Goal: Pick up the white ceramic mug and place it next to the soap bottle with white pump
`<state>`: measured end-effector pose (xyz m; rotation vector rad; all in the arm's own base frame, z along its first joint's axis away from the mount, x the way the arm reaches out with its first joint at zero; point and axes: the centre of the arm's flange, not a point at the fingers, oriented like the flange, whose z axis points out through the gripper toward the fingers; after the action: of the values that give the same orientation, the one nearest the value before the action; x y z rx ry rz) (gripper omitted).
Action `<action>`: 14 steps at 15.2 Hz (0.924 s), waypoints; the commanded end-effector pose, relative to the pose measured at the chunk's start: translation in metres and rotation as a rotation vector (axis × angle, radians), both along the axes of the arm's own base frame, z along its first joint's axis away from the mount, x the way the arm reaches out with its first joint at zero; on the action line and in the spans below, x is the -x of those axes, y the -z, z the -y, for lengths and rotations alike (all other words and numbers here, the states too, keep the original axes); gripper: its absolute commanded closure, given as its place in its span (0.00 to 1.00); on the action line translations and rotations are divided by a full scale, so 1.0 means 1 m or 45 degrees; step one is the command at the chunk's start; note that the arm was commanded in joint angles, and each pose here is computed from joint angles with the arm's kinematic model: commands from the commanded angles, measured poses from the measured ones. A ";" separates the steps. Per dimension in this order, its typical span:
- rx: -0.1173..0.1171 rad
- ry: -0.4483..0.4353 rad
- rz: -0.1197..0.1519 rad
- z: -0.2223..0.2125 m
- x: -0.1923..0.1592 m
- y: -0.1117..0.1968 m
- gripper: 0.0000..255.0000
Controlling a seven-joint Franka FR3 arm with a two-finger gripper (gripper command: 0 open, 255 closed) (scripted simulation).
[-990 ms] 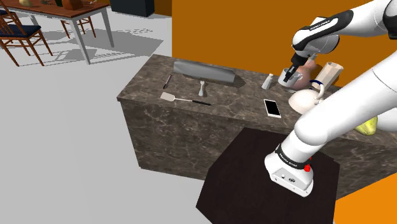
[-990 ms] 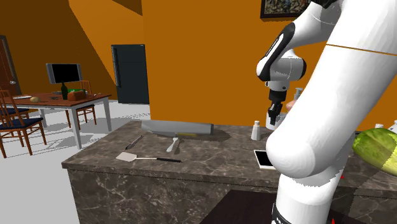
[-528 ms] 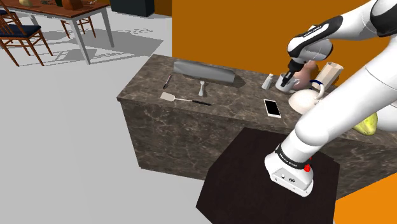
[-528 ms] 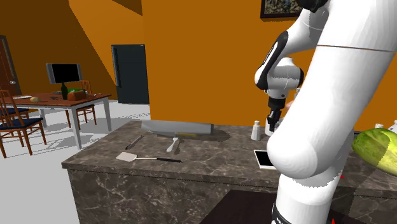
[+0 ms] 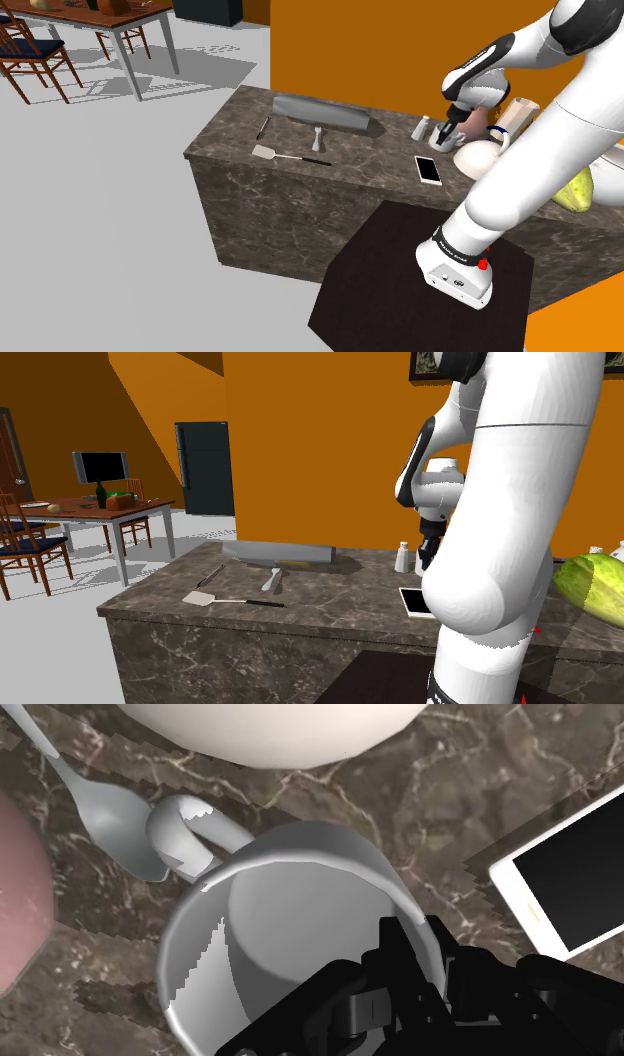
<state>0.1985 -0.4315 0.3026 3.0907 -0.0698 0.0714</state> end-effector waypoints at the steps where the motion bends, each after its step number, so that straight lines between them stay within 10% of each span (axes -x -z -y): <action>1: 0.001 0.001 0.001 0.000 0.001 0.006 1.00; 7: 0.001 0.001 0.001 0.000 0.001 0.006 1.00; 8: 0.001 0.001 0.001 0.000 0.001 0.006 0.00; 14: 0.001 0.001 0.001 0.000 0.001 -0.008 0.00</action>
<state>0.1969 -0.4318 0.3026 3.0906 -0.0726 0.0754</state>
